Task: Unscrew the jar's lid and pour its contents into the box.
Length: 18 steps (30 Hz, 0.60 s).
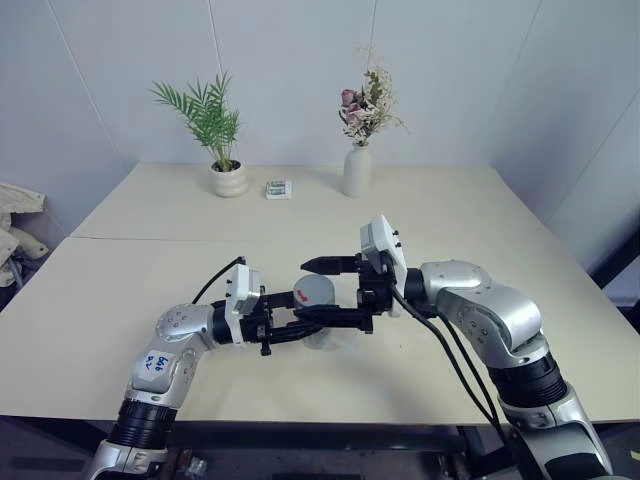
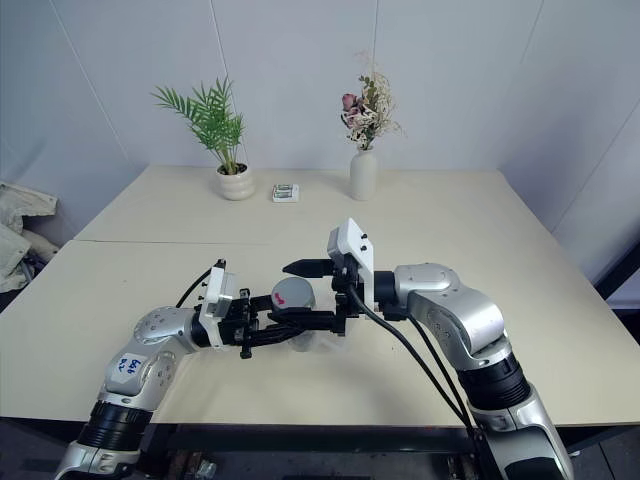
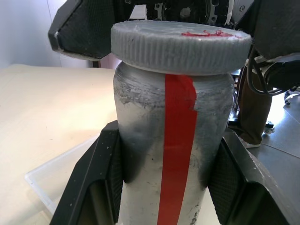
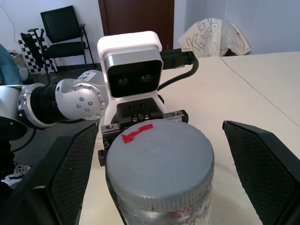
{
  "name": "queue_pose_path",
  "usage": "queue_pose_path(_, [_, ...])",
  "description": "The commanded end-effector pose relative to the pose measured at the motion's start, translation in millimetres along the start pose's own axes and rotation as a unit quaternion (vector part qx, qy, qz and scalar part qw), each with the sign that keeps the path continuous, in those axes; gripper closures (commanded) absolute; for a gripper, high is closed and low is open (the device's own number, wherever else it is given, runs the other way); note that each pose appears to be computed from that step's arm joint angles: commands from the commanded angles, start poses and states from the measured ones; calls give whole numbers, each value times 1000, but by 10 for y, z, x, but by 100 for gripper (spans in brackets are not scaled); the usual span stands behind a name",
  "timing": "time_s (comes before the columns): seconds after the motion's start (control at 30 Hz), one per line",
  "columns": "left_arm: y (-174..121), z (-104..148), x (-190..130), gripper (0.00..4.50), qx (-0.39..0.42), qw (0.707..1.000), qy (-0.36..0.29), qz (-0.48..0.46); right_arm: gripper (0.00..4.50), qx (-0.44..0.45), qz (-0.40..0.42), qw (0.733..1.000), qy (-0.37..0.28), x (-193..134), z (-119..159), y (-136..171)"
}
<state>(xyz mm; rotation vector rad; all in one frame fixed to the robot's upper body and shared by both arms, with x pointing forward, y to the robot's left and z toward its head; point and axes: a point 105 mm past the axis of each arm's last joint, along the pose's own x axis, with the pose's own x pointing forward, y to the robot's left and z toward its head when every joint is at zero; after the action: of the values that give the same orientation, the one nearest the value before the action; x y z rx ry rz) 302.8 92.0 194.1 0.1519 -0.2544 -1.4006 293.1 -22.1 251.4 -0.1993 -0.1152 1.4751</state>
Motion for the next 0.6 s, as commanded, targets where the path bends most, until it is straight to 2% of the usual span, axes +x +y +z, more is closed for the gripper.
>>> queue_pose_path(0.03, [-42,133,32,244,23,1000,-15,-10,19,-25,14,999,-15,27,121,44])
queue_pose_path(0.1, [-42,134,33,244,23,1000,-16,-10,64,-23,14,1000,-15,24,109,40])
queue_pose_path(0.23, [-45,133,32,244,22,1000,-16,-10,191,-20,12,1000,-19,12,111,29])
queue_pose_path(0.53, [-51,130,34,244,20,1000,-15,-10,191,-16,11,999,-34,6,164,26])
queue_pose_path(0.6, [-50,126,29,244,19,1000,-15,-10,191,4,11,998,-68,5,283,15])
